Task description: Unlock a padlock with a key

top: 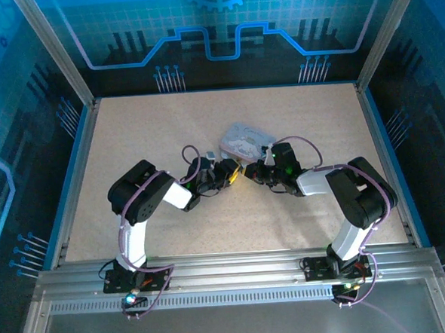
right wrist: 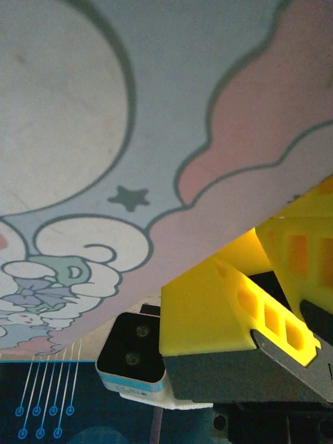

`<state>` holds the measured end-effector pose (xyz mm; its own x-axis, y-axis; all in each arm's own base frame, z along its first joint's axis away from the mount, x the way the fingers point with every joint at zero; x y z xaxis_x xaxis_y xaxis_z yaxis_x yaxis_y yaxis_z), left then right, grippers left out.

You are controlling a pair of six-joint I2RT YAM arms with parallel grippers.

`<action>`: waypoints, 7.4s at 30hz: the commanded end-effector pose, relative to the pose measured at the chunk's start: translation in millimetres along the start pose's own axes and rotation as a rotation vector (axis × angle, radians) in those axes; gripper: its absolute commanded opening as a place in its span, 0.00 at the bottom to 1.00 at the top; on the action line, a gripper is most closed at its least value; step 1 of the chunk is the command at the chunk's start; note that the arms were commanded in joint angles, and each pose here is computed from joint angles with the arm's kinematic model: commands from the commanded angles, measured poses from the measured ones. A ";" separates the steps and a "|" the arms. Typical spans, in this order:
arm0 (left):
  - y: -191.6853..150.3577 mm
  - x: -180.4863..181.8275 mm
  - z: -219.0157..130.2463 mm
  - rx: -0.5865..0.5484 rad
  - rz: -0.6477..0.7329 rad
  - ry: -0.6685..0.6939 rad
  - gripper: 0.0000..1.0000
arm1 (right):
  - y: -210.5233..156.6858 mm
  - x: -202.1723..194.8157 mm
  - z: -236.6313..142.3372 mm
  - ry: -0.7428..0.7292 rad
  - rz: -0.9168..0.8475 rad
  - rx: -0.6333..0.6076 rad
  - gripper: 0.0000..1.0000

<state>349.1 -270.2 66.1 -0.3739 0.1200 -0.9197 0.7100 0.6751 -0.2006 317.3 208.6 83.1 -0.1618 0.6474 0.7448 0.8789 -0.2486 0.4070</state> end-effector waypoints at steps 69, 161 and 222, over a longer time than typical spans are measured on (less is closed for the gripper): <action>-14.8 -36.8 -33.1 -0.106 -0.008 0.003 0.00 | -30.3 68.2 -105.5 -0.476 -1.966 -0.037 0.86; -18.4 -37.3 -22.4 -0.066 -0.108 -0.058 0.00 | 11.8 60.3 -15.6 -0.494 -1.716 -0.059 0.00; 6.6 -33.7 -76.4 -0.218 0.004 0.063 0.47 | -35.8 27.9 -5.3 -0.204 -0.936 -0.038 0.00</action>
<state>324.1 -230.5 126.3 -0.4080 0.0914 -0.9084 0.5844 0.7906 -0.1830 282.0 233.2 85.5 -0.7077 0.7011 -0.0870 0.3806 0.4821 0.7892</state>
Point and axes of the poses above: each hand's point on the last joint's axis, 136 mm out from that joint toward the fingers, its own z axis out along the fingers, its own x axis along the line the jaws close on, y = z × x, the point moved 5 cm from there along -z, back along the fingers, and after that the axes turned 10 degrees about -z, right-handed, at the moved point
